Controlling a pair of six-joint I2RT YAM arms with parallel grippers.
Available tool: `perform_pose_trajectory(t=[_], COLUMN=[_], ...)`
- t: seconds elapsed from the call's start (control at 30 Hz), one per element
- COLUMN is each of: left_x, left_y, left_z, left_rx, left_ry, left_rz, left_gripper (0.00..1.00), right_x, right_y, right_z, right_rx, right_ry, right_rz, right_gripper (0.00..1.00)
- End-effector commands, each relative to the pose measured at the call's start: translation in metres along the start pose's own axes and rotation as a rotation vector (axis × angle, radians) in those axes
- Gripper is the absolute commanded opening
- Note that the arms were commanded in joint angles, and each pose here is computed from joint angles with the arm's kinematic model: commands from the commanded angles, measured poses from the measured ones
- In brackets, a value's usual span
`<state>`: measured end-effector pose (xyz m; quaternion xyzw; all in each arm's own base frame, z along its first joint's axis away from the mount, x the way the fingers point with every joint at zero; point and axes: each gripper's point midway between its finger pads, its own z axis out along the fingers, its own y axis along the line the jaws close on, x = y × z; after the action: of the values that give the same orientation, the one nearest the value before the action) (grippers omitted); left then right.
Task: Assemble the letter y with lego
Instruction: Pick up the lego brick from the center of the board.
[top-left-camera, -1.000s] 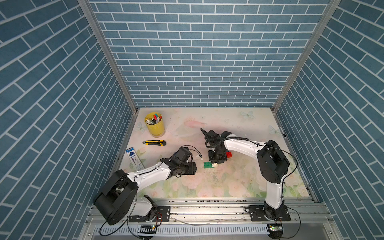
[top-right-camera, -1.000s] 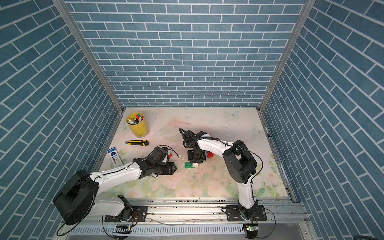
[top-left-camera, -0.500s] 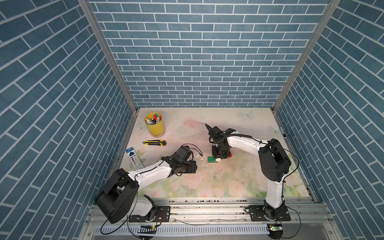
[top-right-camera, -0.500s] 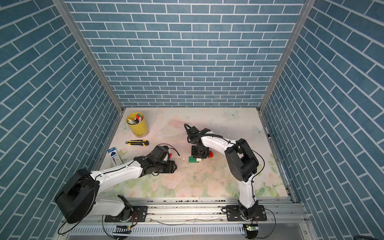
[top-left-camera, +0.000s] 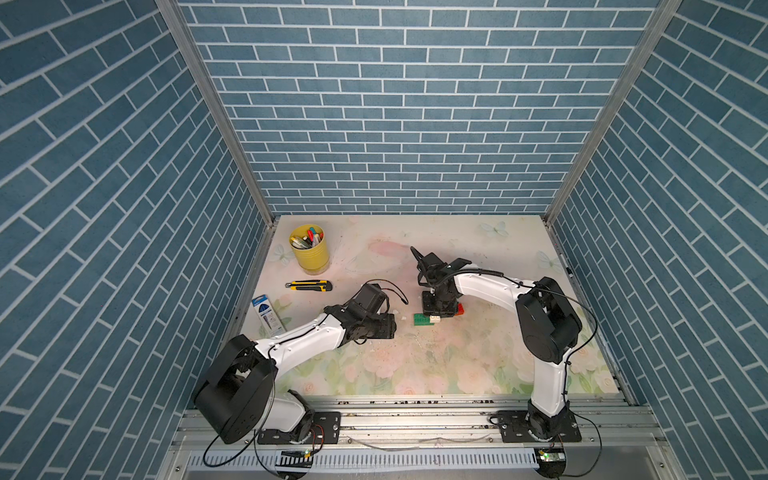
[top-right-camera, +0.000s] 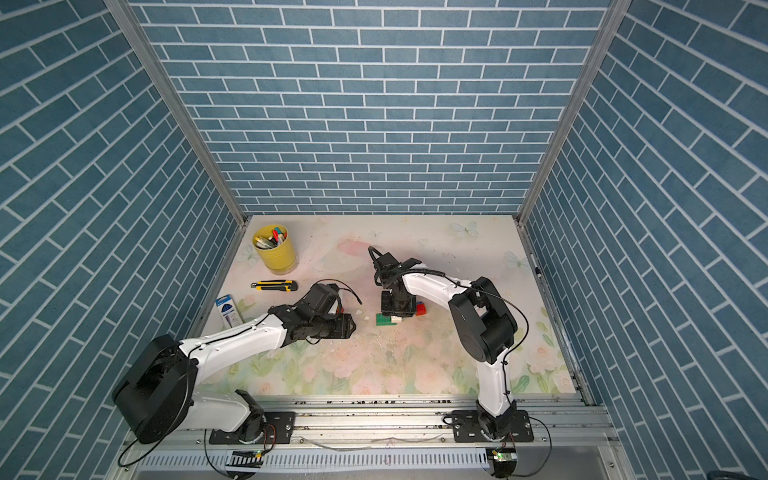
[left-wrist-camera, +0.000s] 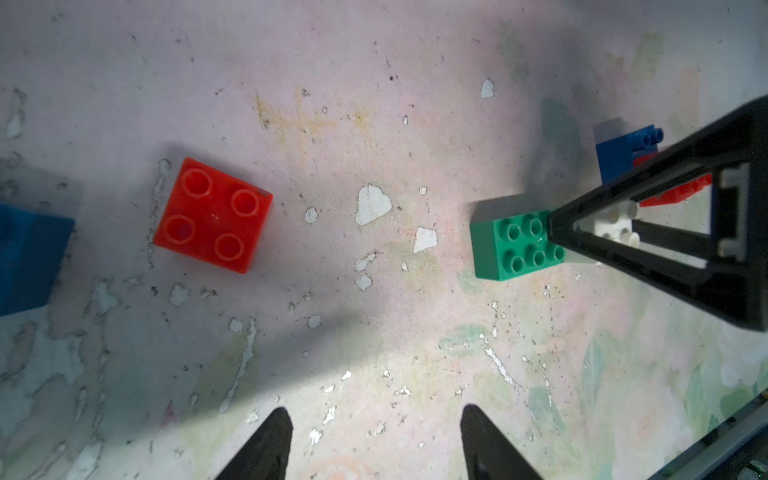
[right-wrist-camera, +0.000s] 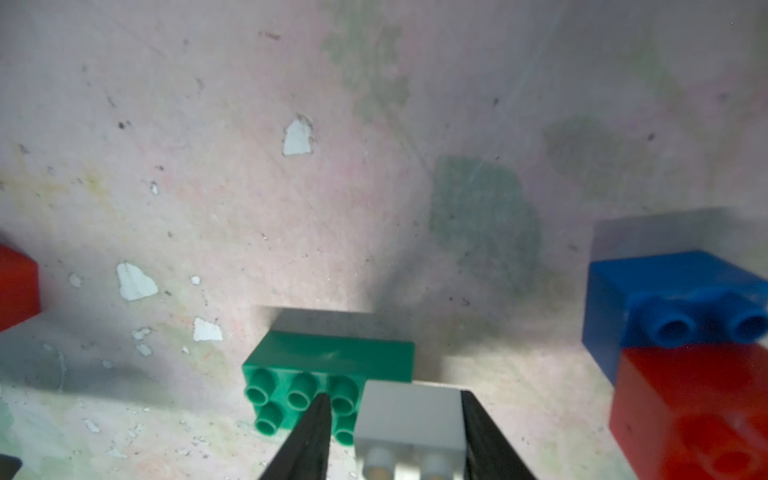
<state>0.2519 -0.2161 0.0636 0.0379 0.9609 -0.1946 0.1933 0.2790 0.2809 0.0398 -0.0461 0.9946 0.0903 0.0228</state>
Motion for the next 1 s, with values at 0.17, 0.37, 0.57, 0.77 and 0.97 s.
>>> perform_pose_trajectory(t=[0.17, 0.37, 0.57, 0.77, 0.97], left_x=[-0.021, -0.040, -0.056, -0.067, -0.069], left_y=[0.013, 0.025, 0.038, 0.042, 0.047], left_z=[-0.006, -0.007, 0.001, 0.019, 0.033], left_rx=[-0.081, -0.135, -0.171, -0.192, -0.213], left_ry=[-0.009, -0.005, 0.017, 0.063, 0.102], left_rz=[0.003, 0.008, 0.006, 0.029, 0.035], left_gripper=[0.68, 0.70, 0.71, 0.72, 0.70], right_x=[0.008, 0.013, 0.014, 0.018, 0.020], right_y=[0.000, -0.008, -0.015, -0.014, -0.017], right_z=[-0.024, -0.038, -0.050, -0.049, -0.050], right_rx=[-0.032, -0.032, -0.033, -0.055, -0.051], right_ry=[-0.031, -0.067, -0.123, -0.126, -0.126], right_rz=[-0.014, -0.035, -0.055, -0.062, -0.069], right_gripper=[0.50, 0.51, 0.51, 0.51, 0.51])
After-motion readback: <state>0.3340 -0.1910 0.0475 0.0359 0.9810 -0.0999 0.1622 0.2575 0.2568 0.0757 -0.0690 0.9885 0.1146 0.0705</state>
